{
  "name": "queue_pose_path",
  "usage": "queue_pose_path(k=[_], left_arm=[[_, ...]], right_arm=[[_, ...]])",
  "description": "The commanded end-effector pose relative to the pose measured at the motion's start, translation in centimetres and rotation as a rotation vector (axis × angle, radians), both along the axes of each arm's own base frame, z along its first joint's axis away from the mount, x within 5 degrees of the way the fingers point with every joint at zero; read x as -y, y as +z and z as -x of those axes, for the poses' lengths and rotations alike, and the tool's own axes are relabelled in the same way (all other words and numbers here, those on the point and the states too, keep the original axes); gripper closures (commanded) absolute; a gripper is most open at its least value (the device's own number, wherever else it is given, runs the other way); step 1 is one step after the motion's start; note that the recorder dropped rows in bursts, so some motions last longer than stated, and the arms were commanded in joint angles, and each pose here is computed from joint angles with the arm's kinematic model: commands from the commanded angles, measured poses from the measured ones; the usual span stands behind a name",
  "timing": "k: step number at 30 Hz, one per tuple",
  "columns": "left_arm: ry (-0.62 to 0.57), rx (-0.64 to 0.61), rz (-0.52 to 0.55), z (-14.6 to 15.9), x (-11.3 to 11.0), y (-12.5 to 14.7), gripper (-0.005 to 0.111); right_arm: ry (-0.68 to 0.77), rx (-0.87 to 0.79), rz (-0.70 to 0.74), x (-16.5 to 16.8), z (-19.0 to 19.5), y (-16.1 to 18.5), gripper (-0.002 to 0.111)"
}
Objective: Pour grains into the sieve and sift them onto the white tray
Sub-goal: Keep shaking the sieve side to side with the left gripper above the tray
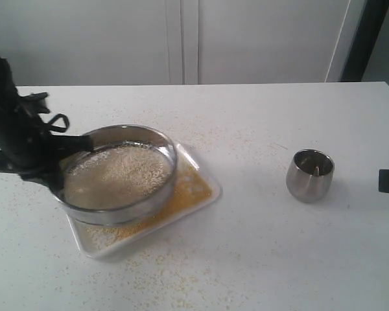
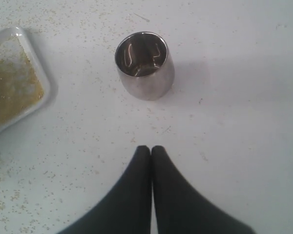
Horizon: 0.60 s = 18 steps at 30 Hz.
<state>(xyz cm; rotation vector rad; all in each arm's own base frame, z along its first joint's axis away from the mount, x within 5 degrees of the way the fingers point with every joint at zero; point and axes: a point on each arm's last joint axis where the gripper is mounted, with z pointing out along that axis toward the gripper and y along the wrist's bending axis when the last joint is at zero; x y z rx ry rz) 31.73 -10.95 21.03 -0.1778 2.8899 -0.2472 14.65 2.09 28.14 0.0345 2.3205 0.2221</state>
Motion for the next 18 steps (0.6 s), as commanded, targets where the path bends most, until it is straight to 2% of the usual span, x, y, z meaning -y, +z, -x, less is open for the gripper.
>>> queue_pose_path(k=[1, 3, 5, 6, 7, 9, 11, 12, 14, 16, 18], left_arm=[[-0.171, 0.091, -0.018, 0.5, 2.6, 0.4, 0.107], [-0.038, 0.04, -0.105, 0.2, 0.1, 0.2, 0.107], [0.186, -0.047, -0.082, 0.2, -1.7, 0.0, 0.107], [0.207, -0.071, -0.05, 0.4, -1.6, 0.0, 0.107], [0.172, -0.077, -0.015, 0.5, -1.0, 0.0, 0.107], [0.016, -0.028, 0.039, 0.7, 1.2, 0.1, 0.107], [-0.156, 0.06, 0.0, 0.6, 2.4, 0.2, 0.107], [-0.159, 0.067, -0.027, 0.4, 2.1, 0.1, 0.107], [-0.014, 0.035, -0.086, -0.1, -0.1, -0.1, 0.107], [0.189, -0.031, -0.062, -0.1, -1.8, -0.2, 0.107], [0.185, -0.064, -0.004, 0.1, -1.3, -0.2, 0.107]], right_arm=[[0.002, 0.005, 0.004, 0.0, 0.1, 0.0, 0.108], [0.002, 0.005, 0.004, 0.0, 0.1, 0.0, 0.108], [0.002, 0.005, 0.004, 0.0, 0.1, 0.0, 0.108], [0.002, 0.005, 0.004, 0.0, 0.1, 0.0, 0.108], [0.002, 0.003, 0.004, 0.0, 0.1, -0.1, 0.108], [0.002, 0.005, 0.004, 0.0, 0.1, 0.0, 0.108], [0.002, 0.005, 0.004, 0.0, 0.1, 0.0, 0.108], [0.002, 0.005, 0.004, 0.0, 0.1, 0.0, 0.108], [0.002, 0.005, 0.004, 0.0, 0.1, 0.0, 0.108], [0.002, 0.005, 0.004, 0.0, 0.1, 0.0, 0.108], [0.002, 0.003, 0.004, 0.0, 0.1, -0.1, 0.108]])
